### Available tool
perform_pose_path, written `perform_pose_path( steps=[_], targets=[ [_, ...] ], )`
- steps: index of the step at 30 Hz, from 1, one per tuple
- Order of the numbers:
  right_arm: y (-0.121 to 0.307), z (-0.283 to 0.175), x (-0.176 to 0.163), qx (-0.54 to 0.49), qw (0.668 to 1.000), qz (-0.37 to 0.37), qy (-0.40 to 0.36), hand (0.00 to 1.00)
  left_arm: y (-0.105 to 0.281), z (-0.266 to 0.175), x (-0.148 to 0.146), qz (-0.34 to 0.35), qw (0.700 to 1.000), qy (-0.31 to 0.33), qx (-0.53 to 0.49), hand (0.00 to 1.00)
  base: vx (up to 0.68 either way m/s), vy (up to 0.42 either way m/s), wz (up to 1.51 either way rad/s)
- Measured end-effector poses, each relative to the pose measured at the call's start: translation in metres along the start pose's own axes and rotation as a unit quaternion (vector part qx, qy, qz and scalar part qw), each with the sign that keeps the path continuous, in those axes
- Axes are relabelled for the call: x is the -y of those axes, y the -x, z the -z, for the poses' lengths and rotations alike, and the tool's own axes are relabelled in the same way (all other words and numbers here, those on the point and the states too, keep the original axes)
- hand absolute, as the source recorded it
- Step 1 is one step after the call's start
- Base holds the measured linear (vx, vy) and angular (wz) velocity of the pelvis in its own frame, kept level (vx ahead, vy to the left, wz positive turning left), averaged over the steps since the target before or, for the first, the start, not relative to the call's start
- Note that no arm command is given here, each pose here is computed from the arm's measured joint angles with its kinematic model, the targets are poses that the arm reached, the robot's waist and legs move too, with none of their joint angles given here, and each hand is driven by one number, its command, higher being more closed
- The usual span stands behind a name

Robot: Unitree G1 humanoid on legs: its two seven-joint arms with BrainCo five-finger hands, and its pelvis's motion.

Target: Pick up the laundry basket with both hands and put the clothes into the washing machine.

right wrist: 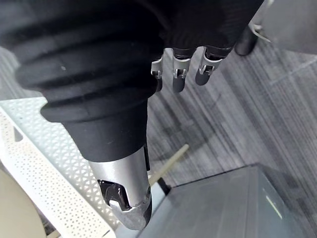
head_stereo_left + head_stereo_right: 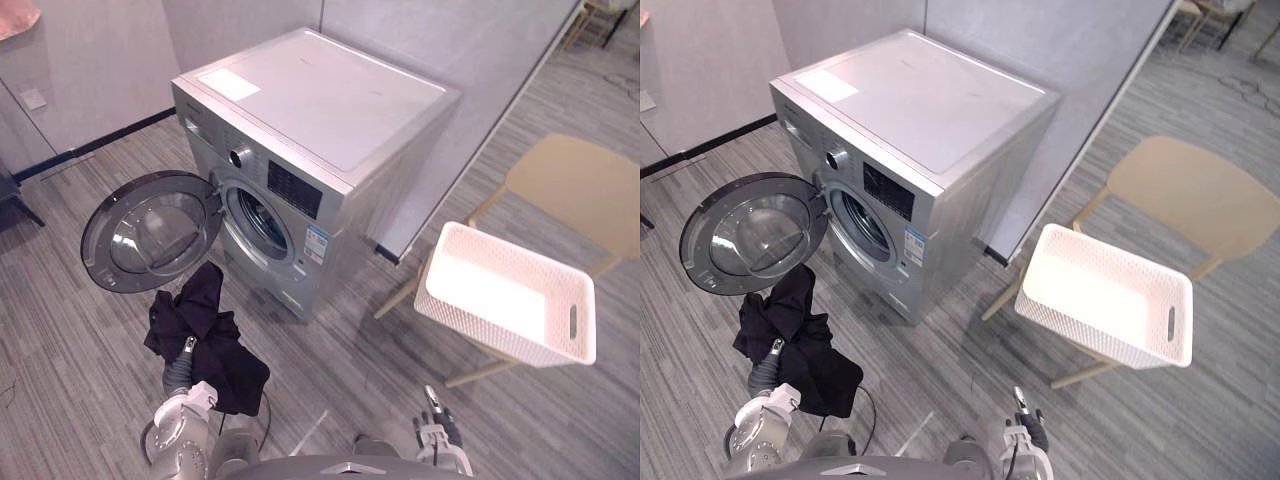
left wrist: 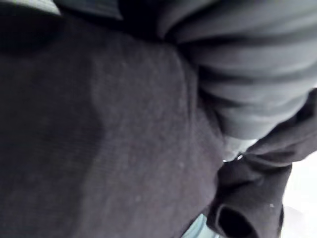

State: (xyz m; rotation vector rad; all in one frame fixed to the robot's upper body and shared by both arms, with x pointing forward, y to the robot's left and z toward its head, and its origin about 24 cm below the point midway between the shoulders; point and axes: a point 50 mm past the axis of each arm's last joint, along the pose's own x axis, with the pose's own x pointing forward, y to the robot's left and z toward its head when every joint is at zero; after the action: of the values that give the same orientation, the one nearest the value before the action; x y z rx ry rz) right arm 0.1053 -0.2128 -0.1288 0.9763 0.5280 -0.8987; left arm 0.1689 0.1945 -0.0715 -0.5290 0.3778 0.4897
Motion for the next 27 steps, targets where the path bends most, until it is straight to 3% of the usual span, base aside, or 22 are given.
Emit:
perform_pose_path(
  steps=[8, 11, 16, 21, 24, 27],
  targets=[
    [0.005, -0.008, 0.020, 0.018, 0.999, 0.030, -0.016, 0.00, 0.005, 0.012, 0.072, 0.152, 0.988, -0.035, -0.016, 1.00, 0.18, -0.147, 0.41],
    [0.005, -0.016, 0.012, 0.040, 0.999, 0.013, -0.020, 0.00, 0.009, 0.010, 0.082, 0.178, 0.984, -0.031, -0.009, 1.00, 0.16, -0.089, 0.32],
    [0.004, -0.020, -0.001, 0.047, 0.999, -0.011, -0.016, 0.00, 0.007, 0.004, 0.070, 0.153, 0.988, -0.022, 0.002, 1.00, 0.14, -0.034, -0.36],
    [0.000, -0.024, -0.038, 0.066, 0.996, -0.057, -0.024, 0.00, 0.006, 0.006, 0.071, 0.148, 0.989, -0.025, -0.006, 1.00, 0.23, 0.052, -1.02],
    [-0.003, -0.026, -0.036, 0.072, 0.996, -0.048, -0.020, 0.00, 0.005, 0.011, 0.067, 0.138, 0.990, -0.025, -0.019, 1.00, 0.36, 0.266, -0.86],
    [-0.009, -0.027, -0.013, 0.064, 0.998, 0.005, -0.015, 0.00, 0.004, 0.027, 0.051, 0.105, 0.992, -0.038, -0.053, 1.00, 0.49, 0.522, -1.11]
  ],
)
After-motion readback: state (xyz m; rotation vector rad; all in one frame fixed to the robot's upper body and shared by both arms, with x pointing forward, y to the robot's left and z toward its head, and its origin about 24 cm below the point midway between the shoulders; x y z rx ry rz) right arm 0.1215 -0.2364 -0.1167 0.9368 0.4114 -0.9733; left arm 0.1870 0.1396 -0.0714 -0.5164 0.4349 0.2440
